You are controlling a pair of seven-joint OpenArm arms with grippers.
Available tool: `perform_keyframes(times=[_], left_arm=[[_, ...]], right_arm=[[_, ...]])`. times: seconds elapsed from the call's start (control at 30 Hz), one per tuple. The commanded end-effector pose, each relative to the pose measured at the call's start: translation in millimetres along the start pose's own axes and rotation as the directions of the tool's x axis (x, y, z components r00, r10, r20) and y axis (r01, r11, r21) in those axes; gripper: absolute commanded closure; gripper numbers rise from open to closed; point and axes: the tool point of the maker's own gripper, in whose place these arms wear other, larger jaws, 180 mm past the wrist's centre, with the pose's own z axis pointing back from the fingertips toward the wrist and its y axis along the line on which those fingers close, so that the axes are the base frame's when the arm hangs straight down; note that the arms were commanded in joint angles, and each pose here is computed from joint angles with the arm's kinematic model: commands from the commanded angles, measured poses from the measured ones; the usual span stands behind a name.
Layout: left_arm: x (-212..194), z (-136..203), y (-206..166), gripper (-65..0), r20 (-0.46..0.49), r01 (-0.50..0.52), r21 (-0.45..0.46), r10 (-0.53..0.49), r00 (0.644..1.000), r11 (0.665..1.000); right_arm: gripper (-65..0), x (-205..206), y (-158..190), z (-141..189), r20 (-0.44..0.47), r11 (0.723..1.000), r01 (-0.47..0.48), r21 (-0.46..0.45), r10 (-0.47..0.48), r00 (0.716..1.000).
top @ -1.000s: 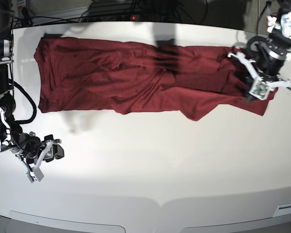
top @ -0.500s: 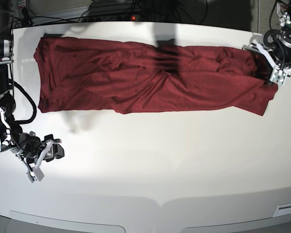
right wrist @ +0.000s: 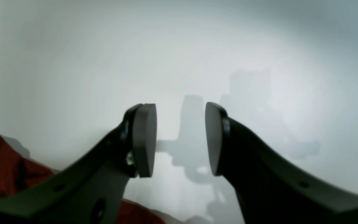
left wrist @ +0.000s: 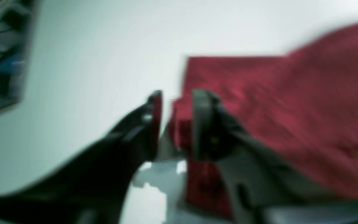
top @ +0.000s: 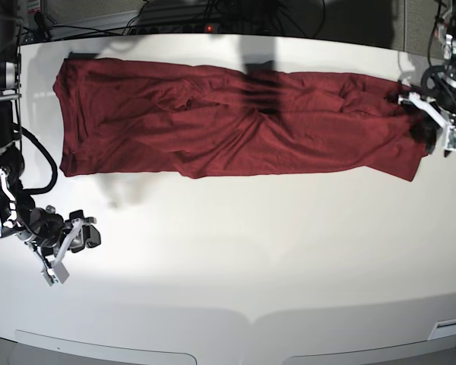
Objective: Fold the T-shirt properly
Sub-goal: 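Move the left gripper to the end of the red strip and grasp it, then lift the strip end with the left gripper and pull it outward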
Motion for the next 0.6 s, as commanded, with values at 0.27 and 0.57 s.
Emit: perform_keyframes(times=[0.27, 0.57], left_arm=[[6.3, -4.6, -4.9, -22.8, -0.028, -0.073, -0.062, 0.071, 0.997, 0.995], [-2.1, -2.1, 10.7, -22.8, -0.106, -0.094, -0.176, 0.076, 0.992, 0.98]], right_arm=[[-26.1, 22.9, -8.3, 10.0, 0.05, 1.0, -0.014, -0.014, 0.015, 0.999], [-26.1, 15.6, -8.6, 9.8, 0.009, 1.0, -0.015, -0.015, 0.015, 1.0]])
